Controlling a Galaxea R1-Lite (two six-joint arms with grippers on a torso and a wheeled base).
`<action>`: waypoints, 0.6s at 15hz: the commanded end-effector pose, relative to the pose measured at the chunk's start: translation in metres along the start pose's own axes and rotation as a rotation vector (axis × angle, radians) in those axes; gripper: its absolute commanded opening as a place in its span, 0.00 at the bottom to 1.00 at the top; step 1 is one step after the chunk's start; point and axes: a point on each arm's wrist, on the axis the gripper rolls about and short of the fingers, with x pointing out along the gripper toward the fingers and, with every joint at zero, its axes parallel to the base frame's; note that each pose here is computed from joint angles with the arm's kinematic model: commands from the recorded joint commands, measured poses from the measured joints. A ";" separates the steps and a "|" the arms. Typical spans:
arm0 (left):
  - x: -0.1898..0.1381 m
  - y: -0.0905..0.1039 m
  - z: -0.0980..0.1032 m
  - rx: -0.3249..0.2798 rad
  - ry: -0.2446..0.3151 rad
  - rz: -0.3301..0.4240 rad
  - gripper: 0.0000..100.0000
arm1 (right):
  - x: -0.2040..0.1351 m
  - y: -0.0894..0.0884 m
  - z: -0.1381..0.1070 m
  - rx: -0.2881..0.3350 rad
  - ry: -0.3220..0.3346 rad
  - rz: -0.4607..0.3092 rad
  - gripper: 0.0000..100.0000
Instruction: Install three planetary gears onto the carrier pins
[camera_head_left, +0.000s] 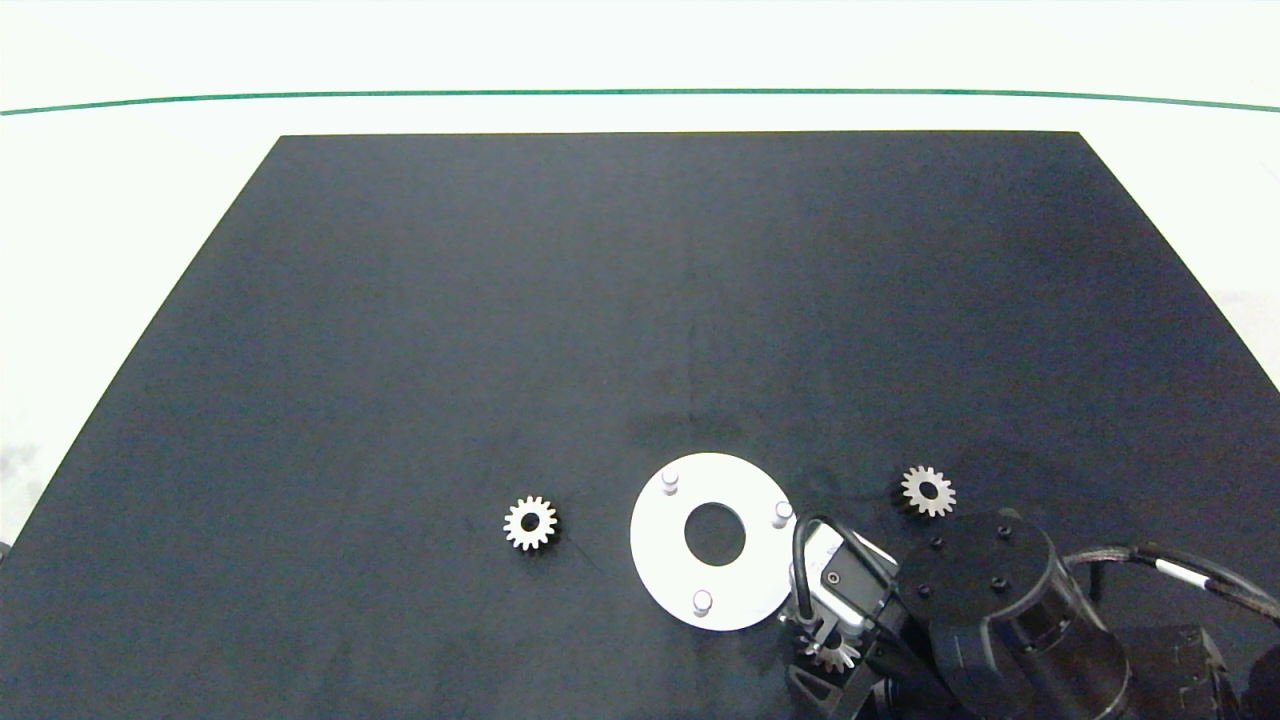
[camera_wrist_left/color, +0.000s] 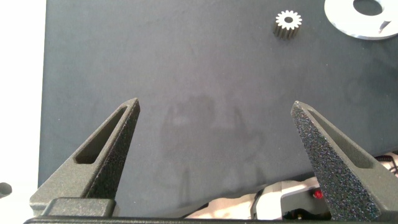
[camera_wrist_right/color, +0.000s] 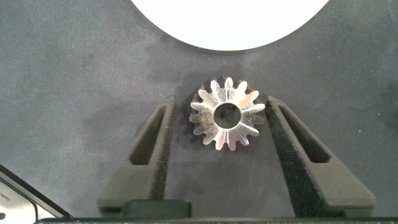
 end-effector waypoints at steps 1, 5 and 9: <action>0.000 0.000 0.000 0.001 0.003 -0.001 1.00 | 0.000 0.000 0.000 0.001 -0.001 -0.003 0.51; 0.000 0.000 0.000 0.001 0.003 -0.001 1.00 | 0.002 -0.003 -0.001 0.008 0.009 -0.010 0.43; -0.001 0.000 0.001 0.002 -0.001 0.001 1.00 | 0.004 -0.003 -0.001 0.010 0.014 -0.013 0.36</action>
